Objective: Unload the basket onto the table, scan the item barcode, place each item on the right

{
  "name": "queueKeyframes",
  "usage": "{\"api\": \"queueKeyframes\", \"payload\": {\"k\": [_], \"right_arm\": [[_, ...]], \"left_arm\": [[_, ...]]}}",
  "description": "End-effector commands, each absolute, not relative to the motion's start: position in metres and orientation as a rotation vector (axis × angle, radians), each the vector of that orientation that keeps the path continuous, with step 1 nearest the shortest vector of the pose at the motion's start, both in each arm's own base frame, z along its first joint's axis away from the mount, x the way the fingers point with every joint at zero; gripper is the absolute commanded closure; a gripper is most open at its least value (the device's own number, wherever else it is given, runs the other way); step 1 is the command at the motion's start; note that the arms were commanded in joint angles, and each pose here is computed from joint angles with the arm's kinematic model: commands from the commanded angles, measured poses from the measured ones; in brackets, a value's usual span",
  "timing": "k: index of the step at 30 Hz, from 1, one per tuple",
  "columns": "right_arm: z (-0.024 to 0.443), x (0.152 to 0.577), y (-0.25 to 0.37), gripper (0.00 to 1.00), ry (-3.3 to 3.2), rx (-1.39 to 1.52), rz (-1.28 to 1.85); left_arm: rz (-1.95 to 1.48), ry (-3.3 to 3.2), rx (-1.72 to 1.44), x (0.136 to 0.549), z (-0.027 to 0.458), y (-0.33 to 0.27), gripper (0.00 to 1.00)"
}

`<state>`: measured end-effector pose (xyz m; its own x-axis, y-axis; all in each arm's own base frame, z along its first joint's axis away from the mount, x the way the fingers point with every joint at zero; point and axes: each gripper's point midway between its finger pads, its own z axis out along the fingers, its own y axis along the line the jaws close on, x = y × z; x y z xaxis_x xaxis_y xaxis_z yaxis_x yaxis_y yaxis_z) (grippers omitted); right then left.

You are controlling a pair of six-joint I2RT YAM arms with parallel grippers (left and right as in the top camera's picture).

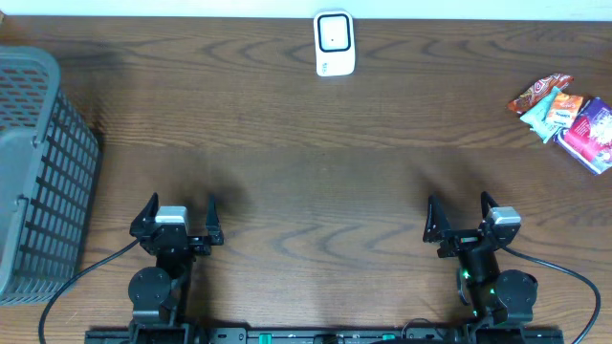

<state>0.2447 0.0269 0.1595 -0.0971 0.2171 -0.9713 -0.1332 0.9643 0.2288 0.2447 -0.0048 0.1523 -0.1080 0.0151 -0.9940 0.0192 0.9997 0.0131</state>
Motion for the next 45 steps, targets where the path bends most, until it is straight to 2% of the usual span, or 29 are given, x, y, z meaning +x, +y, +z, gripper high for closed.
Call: {"api": "queueKeyframes", "payload": {"k": [1, 7, 45], "right_arm": [[0.1594, 0.2442, 0.0284, 0.01, 1.641, 0.049, 0.286], [0.1594, 0.2442, 0.0284, 0.01, 1.641, 0.049, 0.286], [0.1594, 0.2442, 0.0284, 0.01, 1.641, 0.049, 0.286]], "left_arm": [[0.023, 1.731, 0.001, 0.2435, 0.1353, 0.0006, 0.02], [-0.042, 1.729, -0.078, 0.2435, 0.1354, 0.0009, 0.02], [-0.044, 1.726, -0.029, 0.2439, 0.1366, -0.0043, 0.02]]}}
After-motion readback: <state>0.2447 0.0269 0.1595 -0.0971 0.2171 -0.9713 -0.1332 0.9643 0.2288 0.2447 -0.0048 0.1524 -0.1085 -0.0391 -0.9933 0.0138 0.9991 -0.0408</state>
